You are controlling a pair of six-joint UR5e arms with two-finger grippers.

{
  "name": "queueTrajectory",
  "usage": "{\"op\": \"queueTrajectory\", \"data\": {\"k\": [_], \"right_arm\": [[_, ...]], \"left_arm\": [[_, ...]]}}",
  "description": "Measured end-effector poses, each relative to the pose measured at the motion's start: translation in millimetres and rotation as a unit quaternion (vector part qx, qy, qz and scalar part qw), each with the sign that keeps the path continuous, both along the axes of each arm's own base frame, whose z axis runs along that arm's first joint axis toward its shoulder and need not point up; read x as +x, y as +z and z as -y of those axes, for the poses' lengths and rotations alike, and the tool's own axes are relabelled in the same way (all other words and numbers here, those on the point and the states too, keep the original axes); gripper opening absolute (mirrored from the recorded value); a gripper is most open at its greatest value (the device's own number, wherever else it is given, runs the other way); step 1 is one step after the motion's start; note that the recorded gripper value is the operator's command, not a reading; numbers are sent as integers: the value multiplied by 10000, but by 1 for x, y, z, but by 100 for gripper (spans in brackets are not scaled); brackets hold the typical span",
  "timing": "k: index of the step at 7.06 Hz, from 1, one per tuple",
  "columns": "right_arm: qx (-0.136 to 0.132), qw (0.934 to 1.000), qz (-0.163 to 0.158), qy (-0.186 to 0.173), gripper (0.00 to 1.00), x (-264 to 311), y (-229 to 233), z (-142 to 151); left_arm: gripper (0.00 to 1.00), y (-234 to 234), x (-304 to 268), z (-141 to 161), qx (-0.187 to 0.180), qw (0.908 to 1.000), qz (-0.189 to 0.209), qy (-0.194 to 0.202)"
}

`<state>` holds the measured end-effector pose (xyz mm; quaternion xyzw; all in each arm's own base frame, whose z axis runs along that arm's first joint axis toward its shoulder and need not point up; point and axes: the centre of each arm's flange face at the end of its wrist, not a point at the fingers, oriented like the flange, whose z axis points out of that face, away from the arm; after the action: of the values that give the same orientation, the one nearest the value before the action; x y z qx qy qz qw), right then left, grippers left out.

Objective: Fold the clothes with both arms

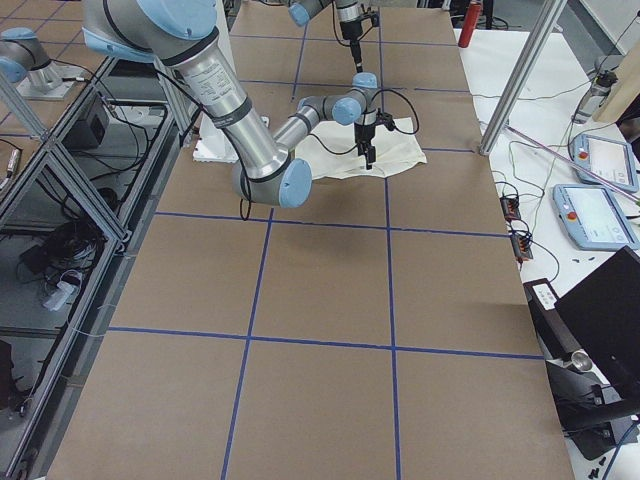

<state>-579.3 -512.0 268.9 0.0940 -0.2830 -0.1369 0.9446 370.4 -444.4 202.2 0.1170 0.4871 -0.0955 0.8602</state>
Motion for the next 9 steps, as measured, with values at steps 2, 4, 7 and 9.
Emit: {"op": "queueTrajectory", "data": {"k": [2, 4, 7, 9], "right_arm": [[-59, 9999, -104, 19, 100, 2, 6, 3], [-76, 9998, -153, 36, 100, 6, 9, 7], [-100, 9997, -229, 74, 100, 12, 17, 12], [-108, 9992, -356, 127, 100, 25, 28, 23]], "left_arm": [[100, 0, 0, 0, 0, 10000, -2, -1], [100, 0, 0, 0, -1, 10000, 0, 0], [100, -1, 0, 0, 3, 10000, -7, -1], [100, -1, 1, 1, -7, 10000, -4, -5]]}}
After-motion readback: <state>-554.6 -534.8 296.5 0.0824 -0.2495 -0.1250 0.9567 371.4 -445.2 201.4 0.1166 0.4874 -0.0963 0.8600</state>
